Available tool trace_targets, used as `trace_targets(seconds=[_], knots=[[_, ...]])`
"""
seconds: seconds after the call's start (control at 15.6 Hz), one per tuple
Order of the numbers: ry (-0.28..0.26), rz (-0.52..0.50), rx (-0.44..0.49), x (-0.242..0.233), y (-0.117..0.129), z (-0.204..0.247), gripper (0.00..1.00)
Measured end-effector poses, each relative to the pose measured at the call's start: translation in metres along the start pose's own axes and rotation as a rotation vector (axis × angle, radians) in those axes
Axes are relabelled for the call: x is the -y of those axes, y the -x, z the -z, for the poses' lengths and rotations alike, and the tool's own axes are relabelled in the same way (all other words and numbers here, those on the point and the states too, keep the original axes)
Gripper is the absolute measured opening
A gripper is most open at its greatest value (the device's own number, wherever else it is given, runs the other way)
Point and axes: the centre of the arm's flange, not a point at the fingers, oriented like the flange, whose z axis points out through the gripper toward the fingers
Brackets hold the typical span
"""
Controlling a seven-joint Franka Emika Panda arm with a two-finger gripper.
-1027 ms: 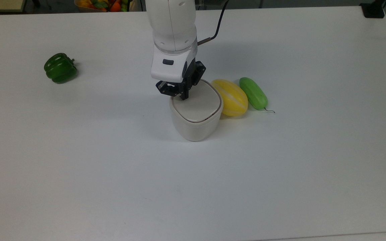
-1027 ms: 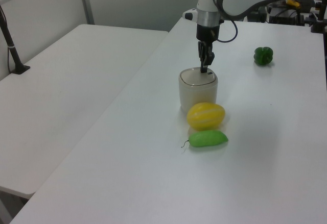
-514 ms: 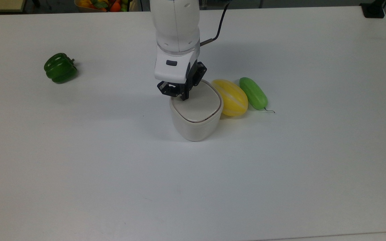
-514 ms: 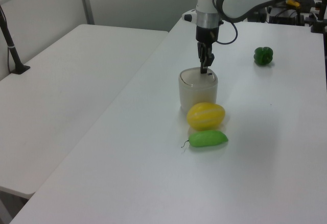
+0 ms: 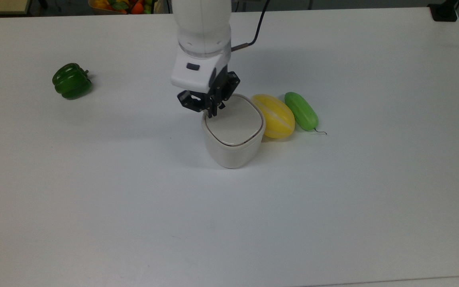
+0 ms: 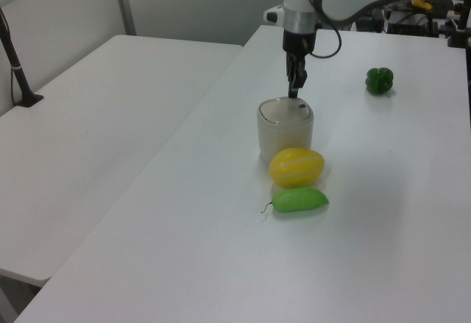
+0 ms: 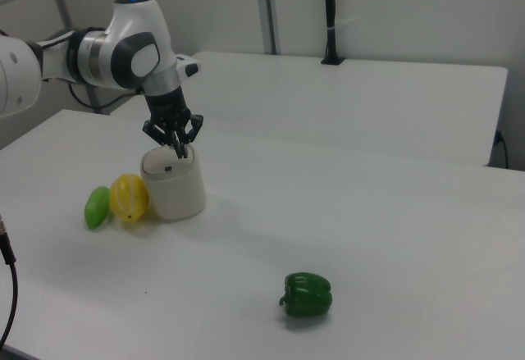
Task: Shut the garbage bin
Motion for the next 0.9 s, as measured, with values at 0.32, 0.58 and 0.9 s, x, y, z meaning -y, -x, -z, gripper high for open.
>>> trace_targets(seconds=[0.32, 0.58, 0.9], knots=[[-0.015, -0.095, 0.045, -0.034, 0.042, 0.055, 0.18], [-0.051, -0.201, 0.111, -0.064, 0.098, 0.107, 0.24], [-0.083, -0.378, 0.133, -0.082, 0.149, 0.156, 0.74]])
